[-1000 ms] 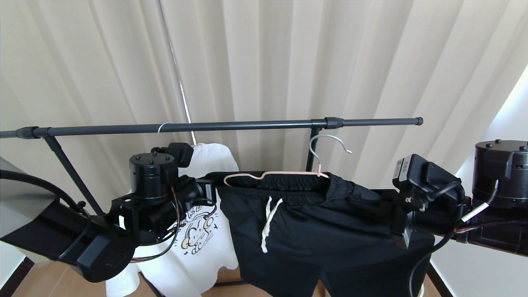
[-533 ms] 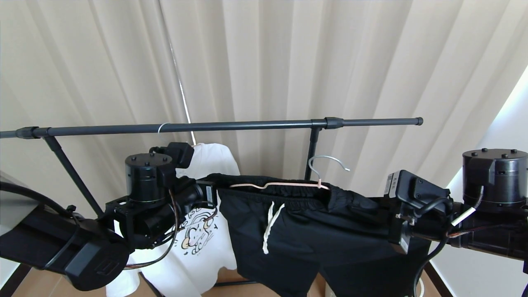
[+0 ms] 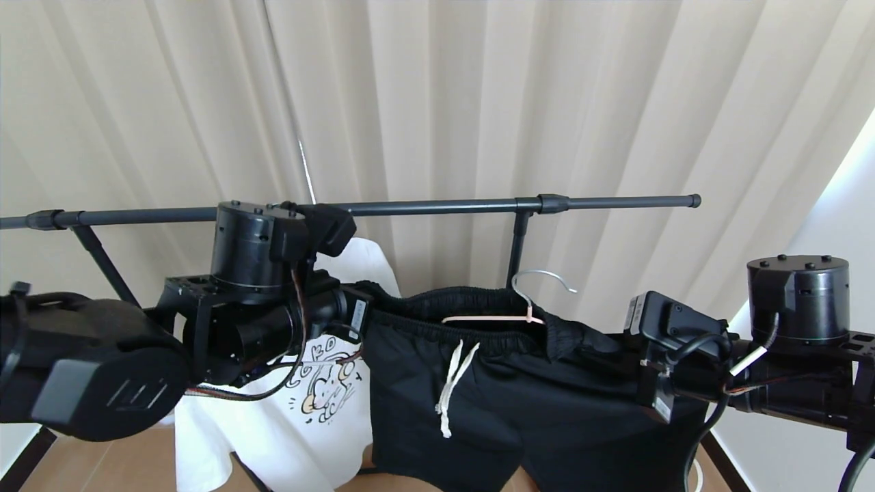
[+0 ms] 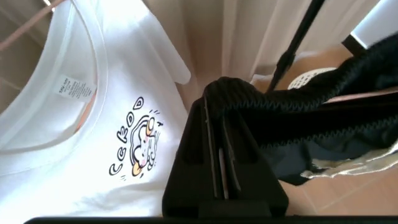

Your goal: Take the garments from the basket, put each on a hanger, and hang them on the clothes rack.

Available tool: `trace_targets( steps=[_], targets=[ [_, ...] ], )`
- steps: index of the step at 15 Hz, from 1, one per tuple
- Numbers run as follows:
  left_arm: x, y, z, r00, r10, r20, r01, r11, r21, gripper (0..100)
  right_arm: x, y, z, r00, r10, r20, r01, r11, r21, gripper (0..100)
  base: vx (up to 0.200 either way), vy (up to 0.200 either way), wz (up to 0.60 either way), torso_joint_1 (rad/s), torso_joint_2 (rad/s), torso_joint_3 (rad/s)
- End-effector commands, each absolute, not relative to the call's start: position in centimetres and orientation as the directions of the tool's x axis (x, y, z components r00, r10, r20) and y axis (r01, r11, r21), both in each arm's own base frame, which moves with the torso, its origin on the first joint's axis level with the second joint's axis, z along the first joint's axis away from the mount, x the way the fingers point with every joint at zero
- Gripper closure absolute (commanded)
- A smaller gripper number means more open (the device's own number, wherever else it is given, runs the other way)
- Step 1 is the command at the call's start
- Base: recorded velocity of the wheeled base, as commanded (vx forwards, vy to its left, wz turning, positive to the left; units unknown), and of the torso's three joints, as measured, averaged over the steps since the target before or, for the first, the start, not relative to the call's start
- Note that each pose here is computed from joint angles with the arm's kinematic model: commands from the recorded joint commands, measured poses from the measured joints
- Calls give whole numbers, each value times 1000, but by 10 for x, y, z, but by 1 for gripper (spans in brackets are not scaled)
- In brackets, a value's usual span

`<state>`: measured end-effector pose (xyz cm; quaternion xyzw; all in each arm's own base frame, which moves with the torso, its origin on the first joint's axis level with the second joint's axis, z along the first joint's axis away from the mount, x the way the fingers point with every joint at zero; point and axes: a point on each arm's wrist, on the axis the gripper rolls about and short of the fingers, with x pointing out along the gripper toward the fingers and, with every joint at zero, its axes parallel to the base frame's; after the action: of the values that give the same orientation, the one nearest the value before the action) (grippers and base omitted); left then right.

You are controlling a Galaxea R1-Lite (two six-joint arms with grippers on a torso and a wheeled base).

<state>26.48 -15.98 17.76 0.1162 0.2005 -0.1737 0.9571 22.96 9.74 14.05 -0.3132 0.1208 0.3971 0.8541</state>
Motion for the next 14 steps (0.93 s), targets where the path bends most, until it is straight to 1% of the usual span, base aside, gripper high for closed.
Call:
trace_targets(
  steps=[1,4,7,8,10,12,13,14],
  targets=[
    [255,-168,212,873,-324,-365,398,905,147,100,231,98,137,648,601,-468,-761,485,-431,100,0,0,0,0,0,0],
    [234,-172,236,848,-339,-408,435,885,167,100,236,101,131,647,588,-485,-762,487,-427,100,0,0,0,0,0,0],
    [216,-177,248,816,-370,-445,483,858,173,100,238,104,129,645,585,-491,-764,483,-428,100,0,0,0,0,0,0],
    [208,-182,252,797,-390,-460,512,841,174,100,241,113,129,661,565,-494,-751,494,-438,100,0,0,0,0,0,0],
    [200,-186,253,783,-402,-474,533,827,179,100,243,122,129,664,561,-495,-747,528,-404,100,0,0,0,0,0,0],
    [198,-188,247,770,-403,-494,538,827,165,100,239,135,134,657,604,-451,-752,562,-343,100,0,0,0,0,0,0],
    [198,-191,243,762,-403,-507,533,834,138,100,238,139,136,663,628,-407,-747,591,-305,100,0,0,0,0,0,0],
    [199,-193,240,757,-400,-516,526,842,120,100,238,143,138,667,645,-373,-744,600,-294,100,0,0,0,0,0,0]
  ],
)
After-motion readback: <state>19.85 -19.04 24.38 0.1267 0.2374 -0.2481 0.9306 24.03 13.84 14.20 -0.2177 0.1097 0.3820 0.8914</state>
